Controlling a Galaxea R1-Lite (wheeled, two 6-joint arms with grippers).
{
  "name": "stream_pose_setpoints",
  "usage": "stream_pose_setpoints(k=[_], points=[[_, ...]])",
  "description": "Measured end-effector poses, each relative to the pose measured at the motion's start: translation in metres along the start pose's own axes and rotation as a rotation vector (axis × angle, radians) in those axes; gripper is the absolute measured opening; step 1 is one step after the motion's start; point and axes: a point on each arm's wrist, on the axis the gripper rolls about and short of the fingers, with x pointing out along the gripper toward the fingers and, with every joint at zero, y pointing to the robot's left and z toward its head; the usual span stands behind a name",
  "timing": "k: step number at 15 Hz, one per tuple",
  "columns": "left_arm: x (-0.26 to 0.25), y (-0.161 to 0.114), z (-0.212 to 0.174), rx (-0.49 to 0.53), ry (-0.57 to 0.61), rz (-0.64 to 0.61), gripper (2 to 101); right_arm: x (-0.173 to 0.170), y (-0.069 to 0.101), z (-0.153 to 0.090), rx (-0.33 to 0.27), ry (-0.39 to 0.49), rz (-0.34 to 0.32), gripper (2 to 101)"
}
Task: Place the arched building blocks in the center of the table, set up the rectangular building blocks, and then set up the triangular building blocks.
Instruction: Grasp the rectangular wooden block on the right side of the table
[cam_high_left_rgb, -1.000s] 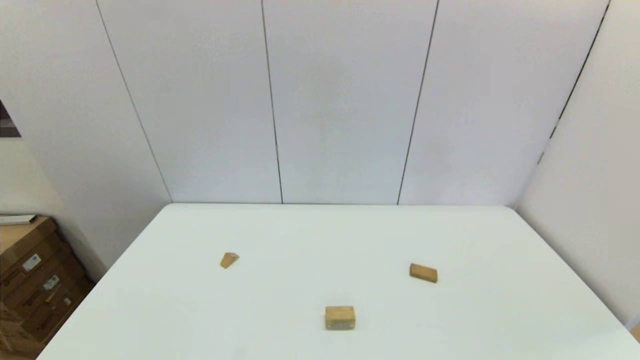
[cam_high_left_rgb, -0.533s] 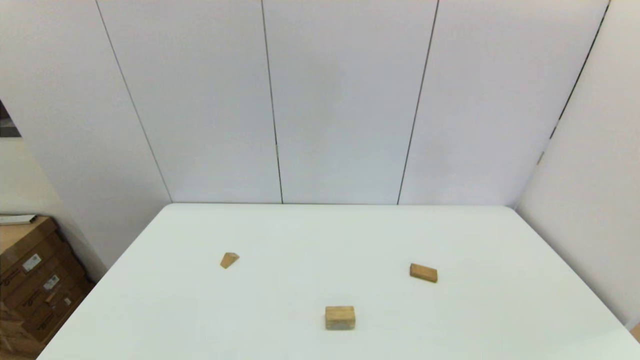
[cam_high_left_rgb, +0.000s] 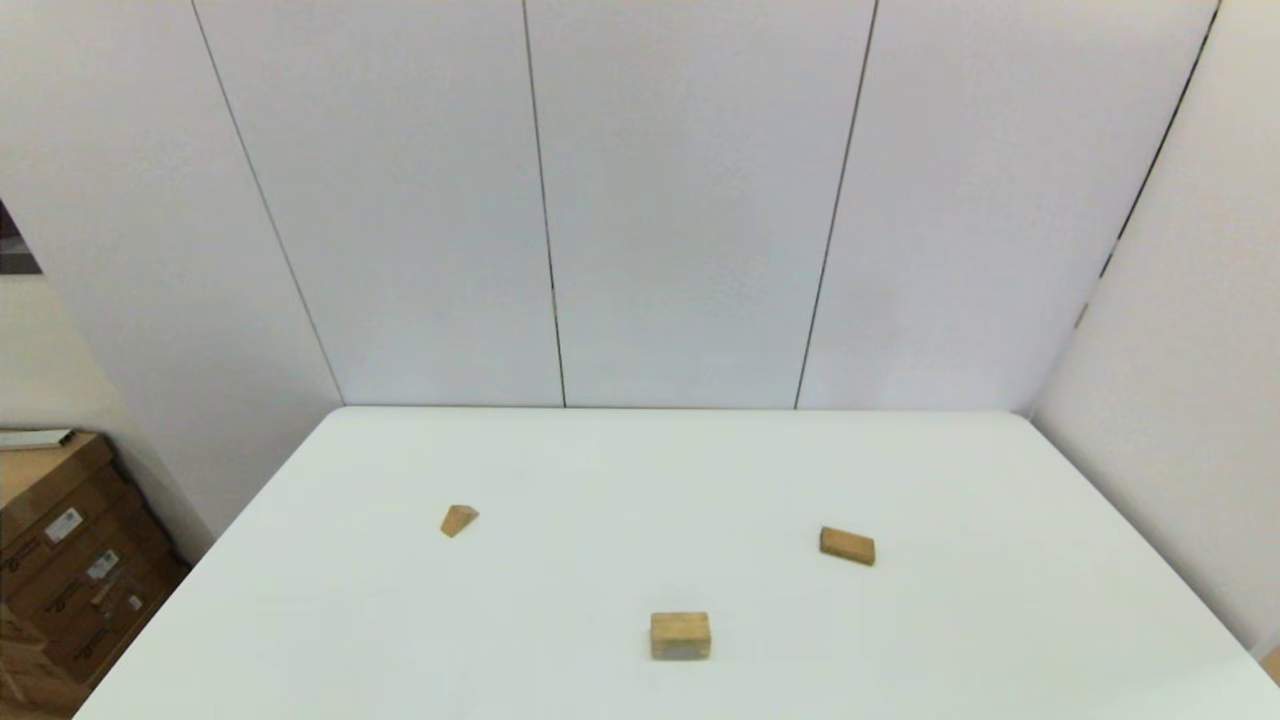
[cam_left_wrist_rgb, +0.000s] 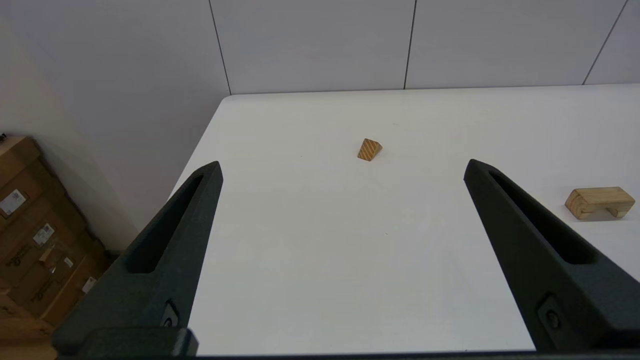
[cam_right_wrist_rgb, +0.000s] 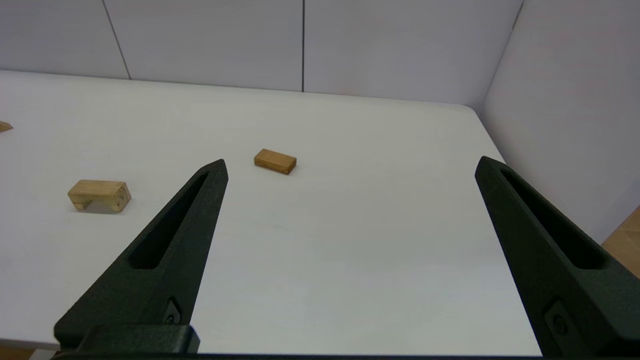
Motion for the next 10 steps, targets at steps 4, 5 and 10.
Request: stream_pose_setpoints(k=[4, 5, 10], points=[[0.000, 0.000, 0.000, 0.000, 0.000, 0.000, 97.7, 0.000, 0.000, 0.000, -0.009, 0.001, 0.002, 98.0], [0.000, 0.000, 0.000, 0.000, 0.001, 0.000, 97.8, 0.000, 0.000, 0.000, -0.007, 0.004, 0.002, 98.0], [0.000, 0.000, 0.000, 0.000, 0.001, 0.000, 97.7, 0.006, -0.001, 0.011, -0.032, 0.047, 0.010, 98.0]])
